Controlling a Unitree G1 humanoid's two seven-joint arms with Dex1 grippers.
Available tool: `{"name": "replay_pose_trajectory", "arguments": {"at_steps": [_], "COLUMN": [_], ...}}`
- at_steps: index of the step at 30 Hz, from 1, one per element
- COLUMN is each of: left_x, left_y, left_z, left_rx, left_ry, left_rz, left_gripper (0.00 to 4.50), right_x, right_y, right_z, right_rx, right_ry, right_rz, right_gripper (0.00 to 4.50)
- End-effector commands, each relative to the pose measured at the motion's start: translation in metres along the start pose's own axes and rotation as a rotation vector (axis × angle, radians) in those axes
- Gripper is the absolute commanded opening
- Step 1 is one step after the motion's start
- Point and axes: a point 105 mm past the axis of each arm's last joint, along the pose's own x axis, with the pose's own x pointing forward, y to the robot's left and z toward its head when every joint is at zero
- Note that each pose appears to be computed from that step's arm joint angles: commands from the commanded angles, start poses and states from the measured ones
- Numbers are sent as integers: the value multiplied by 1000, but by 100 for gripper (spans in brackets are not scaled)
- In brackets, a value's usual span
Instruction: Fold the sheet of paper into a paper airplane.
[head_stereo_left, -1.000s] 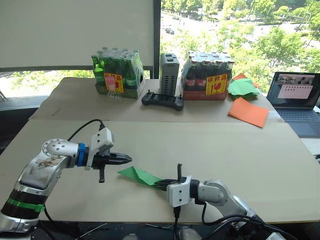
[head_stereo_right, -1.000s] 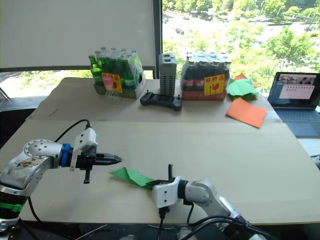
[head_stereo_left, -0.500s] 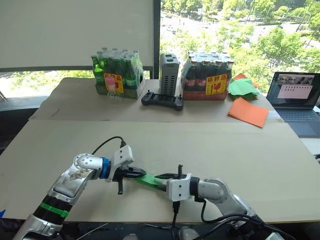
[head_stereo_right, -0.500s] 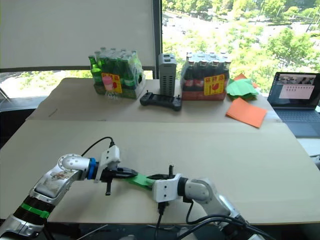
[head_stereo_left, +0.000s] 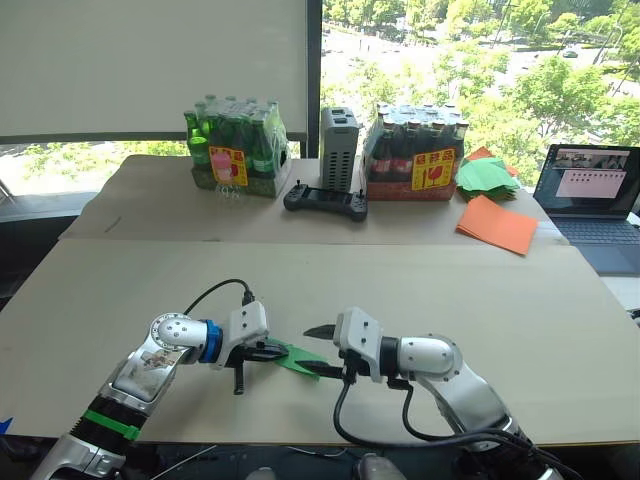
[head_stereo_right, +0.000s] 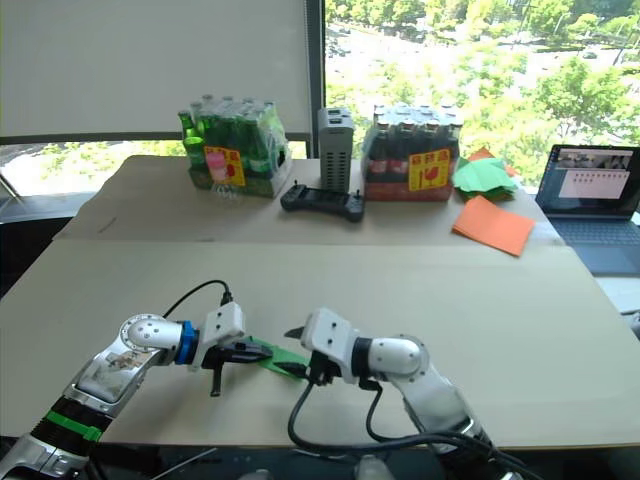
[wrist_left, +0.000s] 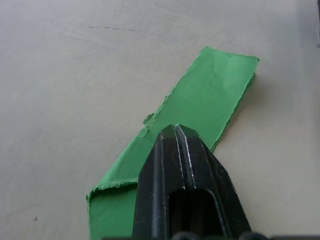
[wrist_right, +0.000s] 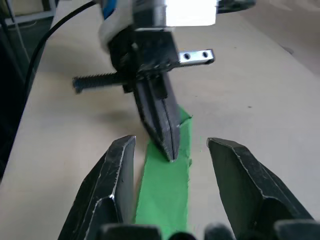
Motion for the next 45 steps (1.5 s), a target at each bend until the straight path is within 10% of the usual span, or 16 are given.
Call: {"name": "replay_pose_trajectory", "arguments": {"at_steps": [1, 8, 45], "left_x": [4, 5, 3], "left_y": [-5, -6, -6], "left_z": [-7, -7, -9], "left_rx": [-8, -11, -6], "left_ry": [22, 21, 34], "left_rz": [-10, -10, 0], "left_gripper": [0, 0, 0], "right_x": [9, 21, -21], "right_y": [-4, -1, 24], "right_z": [-2, -31, -107], "right_rx": [65, 88, 191], "right_ry": [30, 157, 490], "right_rz": [-17, -18, -20], "right_gripper": [233, 5, 2]}}
